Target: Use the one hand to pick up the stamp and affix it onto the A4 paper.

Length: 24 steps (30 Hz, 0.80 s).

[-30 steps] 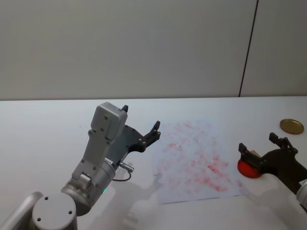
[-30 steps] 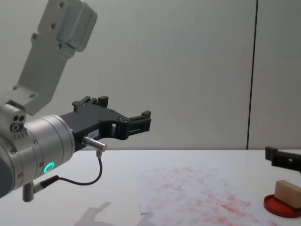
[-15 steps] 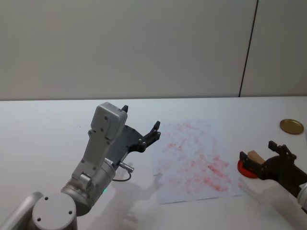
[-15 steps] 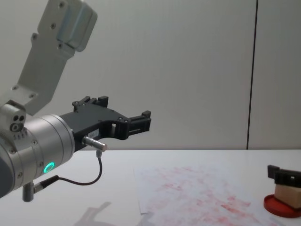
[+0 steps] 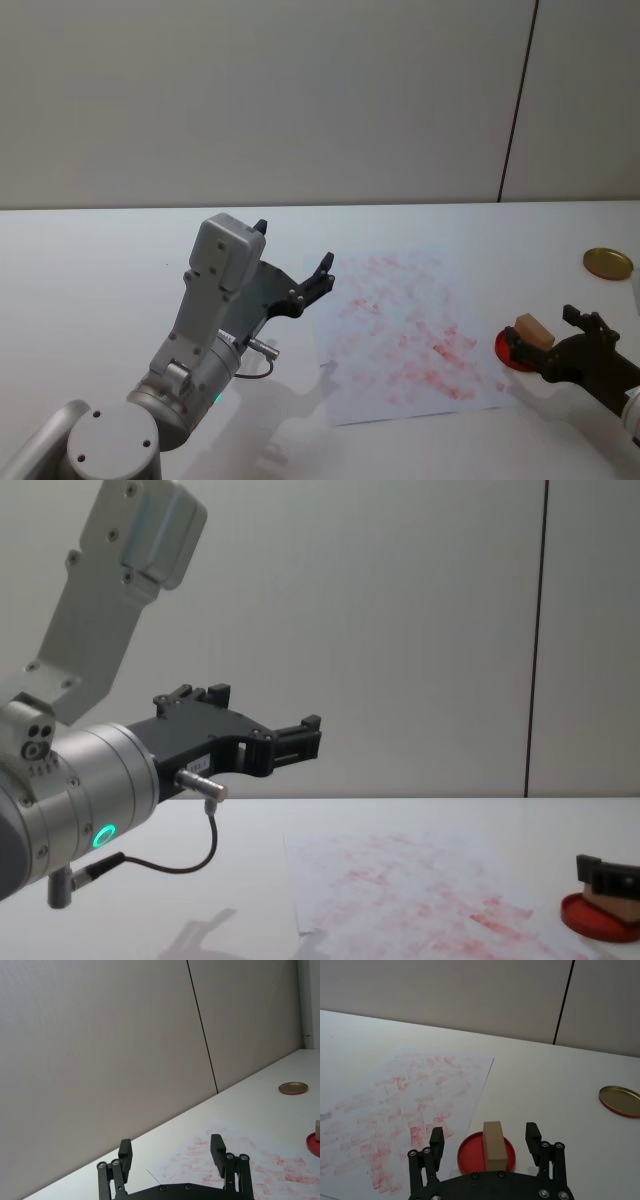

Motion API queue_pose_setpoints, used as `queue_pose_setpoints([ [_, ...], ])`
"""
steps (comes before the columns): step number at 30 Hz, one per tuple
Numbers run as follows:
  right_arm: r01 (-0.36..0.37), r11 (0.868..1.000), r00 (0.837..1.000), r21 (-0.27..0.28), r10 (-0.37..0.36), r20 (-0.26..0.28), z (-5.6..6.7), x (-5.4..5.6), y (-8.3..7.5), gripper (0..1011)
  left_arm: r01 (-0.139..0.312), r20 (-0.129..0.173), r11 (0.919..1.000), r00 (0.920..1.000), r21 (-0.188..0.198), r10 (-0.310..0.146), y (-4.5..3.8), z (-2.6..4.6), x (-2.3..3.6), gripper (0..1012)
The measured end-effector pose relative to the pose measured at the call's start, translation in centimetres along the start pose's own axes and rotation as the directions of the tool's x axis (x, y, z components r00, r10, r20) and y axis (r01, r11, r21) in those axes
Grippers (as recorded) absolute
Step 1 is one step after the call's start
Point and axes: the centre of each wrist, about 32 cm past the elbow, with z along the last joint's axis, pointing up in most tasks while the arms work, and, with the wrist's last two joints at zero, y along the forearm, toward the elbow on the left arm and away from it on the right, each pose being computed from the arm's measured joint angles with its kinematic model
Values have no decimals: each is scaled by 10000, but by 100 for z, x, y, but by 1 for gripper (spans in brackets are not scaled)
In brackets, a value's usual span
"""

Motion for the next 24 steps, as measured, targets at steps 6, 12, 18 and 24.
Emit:
queue_pose_setpoints([
  [6, 41, 9998, 10000, -170, -42, -65, -26, 19, 13, 1001, 0, 0, 10000, 10000, 0, 0, 0, 0, 0, 993],
  [12, 42, 9994, 9998, -343, -48, -169, -54, 34, 27, 978, 1, 0, 10000, 10000, 0, -1, 0, 0, 0, 993],
  [18, 23, 9989, 9997, -471, -35, -247, -81, 41, 46, 865, 0, 0, 10000, 10000, 0, 0, 0, 0, 0, 993],
  [24, 27, 9985, 9995, -549, -43, -301, -111, 43, 66, 686, 1, 0, 10000, 10000, 0, -1, 0, 0, 0, 993],
])
